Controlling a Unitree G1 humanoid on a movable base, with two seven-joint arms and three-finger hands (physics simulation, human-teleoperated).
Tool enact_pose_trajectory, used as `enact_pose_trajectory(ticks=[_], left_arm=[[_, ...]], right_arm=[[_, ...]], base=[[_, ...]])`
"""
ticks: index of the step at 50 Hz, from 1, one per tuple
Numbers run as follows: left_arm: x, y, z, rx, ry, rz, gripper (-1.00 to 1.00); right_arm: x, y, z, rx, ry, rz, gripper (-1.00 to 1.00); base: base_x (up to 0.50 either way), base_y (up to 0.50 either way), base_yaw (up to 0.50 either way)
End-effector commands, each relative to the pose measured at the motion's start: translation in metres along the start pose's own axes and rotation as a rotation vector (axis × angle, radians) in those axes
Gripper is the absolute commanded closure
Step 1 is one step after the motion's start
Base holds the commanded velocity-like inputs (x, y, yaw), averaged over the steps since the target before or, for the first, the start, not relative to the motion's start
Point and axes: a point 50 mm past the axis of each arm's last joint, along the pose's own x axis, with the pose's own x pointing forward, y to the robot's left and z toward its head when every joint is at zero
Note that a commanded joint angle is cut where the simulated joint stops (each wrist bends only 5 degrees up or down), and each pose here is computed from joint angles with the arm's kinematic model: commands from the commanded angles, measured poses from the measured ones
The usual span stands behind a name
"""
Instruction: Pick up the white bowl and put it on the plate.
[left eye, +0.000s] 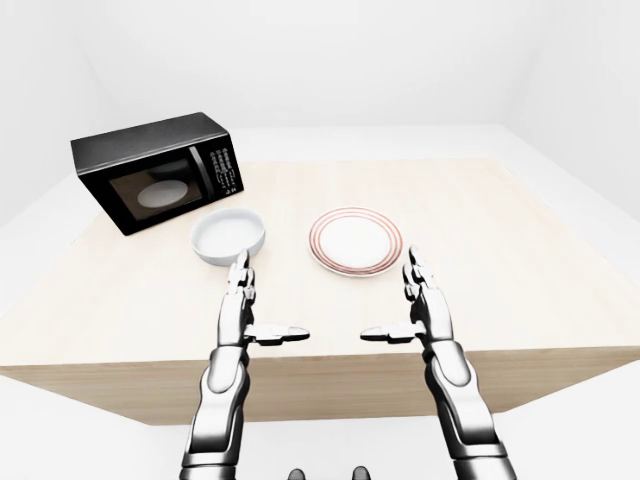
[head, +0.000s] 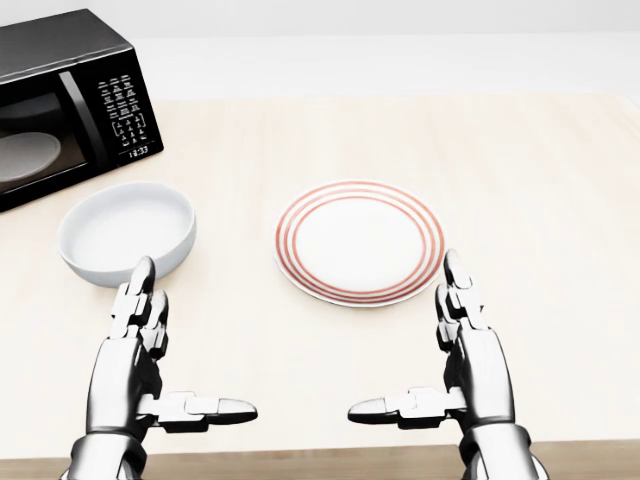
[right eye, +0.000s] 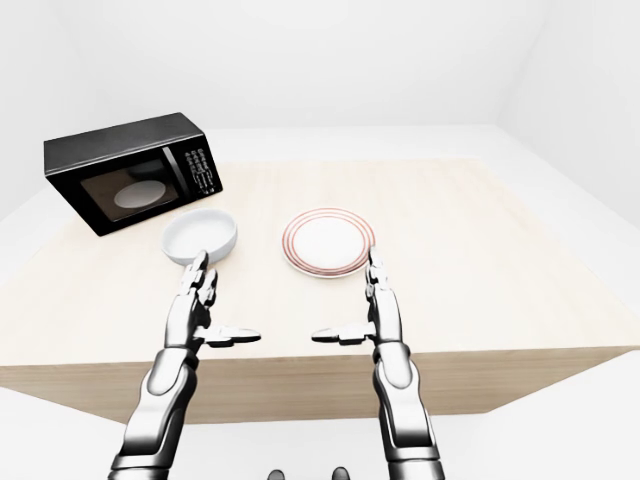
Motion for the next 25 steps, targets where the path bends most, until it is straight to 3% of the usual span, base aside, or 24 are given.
enact_pose_trajectory(ticks=[1,18,25], left_arm=[[-0.0003,0.0069,-0.0002,0.001,0.0,-0.001,-1.0],[-0.0004,0.007,0.0004,0.002,0.0,-0.001,-1.0],[-0.0006,0.0069,0.0008,0.002,0.0,0.0,-1.0]], right_arm=[[-0.0049,0.0,0.0016,-0.028,-0.003,0.034,-1.0],[-0.0043,0.0021,-0.0038,-0.069,0.004,0.035,-1.0],[-0.0049,0.0036,-0.0031,-0.085,0.003,0.033,-1.0]], base=[[0.0,0.0,0.0],[0.0,0.0,0.0],[0.0,0.35,0.0]])
